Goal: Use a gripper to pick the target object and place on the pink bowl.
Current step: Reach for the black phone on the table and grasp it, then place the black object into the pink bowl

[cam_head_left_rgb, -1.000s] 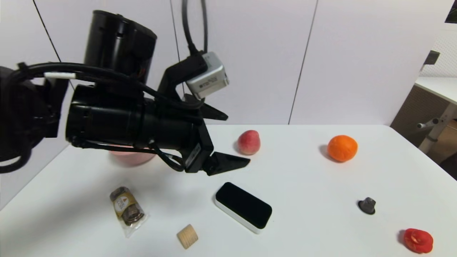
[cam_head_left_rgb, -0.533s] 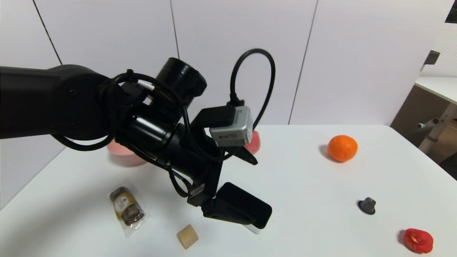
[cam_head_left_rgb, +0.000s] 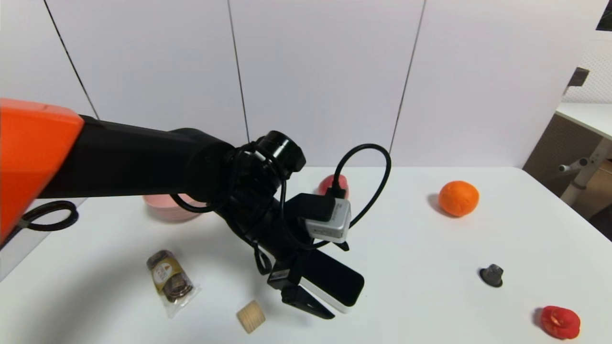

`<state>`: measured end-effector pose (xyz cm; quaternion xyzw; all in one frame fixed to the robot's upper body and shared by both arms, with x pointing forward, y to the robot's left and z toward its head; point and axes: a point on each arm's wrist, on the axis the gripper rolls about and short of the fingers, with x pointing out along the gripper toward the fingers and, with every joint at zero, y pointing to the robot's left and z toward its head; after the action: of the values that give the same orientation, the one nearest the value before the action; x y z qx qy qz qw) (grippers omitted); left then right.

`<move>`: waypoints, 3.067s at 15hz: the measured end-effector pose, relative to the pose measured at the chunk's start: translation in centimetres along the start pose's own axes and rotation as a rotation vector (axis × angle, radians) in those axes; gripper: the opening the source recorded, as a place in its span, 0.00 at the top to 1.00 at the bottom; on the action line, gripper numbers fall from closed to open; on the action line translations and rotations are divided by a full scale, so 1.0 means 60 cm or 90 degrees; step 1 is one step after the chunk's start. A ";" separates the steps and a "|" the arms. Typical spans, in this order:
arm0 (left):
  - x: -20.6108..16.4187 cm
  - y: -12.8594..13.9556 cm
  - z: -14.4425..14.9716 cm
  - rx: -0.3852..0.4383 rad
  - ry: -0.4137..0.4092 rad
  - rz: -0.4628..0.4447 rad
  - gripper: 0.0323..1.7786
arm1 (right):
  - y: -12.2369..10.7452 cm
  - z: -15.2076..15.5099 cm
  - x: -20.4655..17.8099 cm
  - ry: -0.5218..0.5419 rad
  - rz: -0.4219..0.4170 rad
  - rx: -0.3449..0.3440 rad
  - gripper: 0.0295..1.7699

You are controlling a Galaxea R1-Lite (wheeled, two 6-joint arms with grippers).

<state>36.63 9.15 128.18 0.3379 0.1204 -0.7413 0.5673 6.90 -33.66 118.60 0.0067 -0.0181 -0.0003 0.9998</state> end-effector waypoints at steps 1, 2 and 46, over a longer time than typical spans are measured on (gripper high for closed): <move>0.007 0.007 -0.007 -0.005 0.002 -0.002 0.05 | 0.000 0.000 0.000 0.000 0.000 0.000 0.03; 0.013 0.014 -0.014 -0.009 0.003 -0.003 0.05 | 0.000 0.000 0.000 0.000 0.000 0.000 0.03; -0.382 0.058 -0.195 -0.277 0.071 0.454 0.44 | 0.000 0.000 0.000 0.000 0.000 0.000 0.03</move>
<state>47.03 32.02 134.81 0.2702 0.1799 -0.4364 0.8392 6.90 -33.66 118.60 0.0070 -0.0179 -0.0004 0.9998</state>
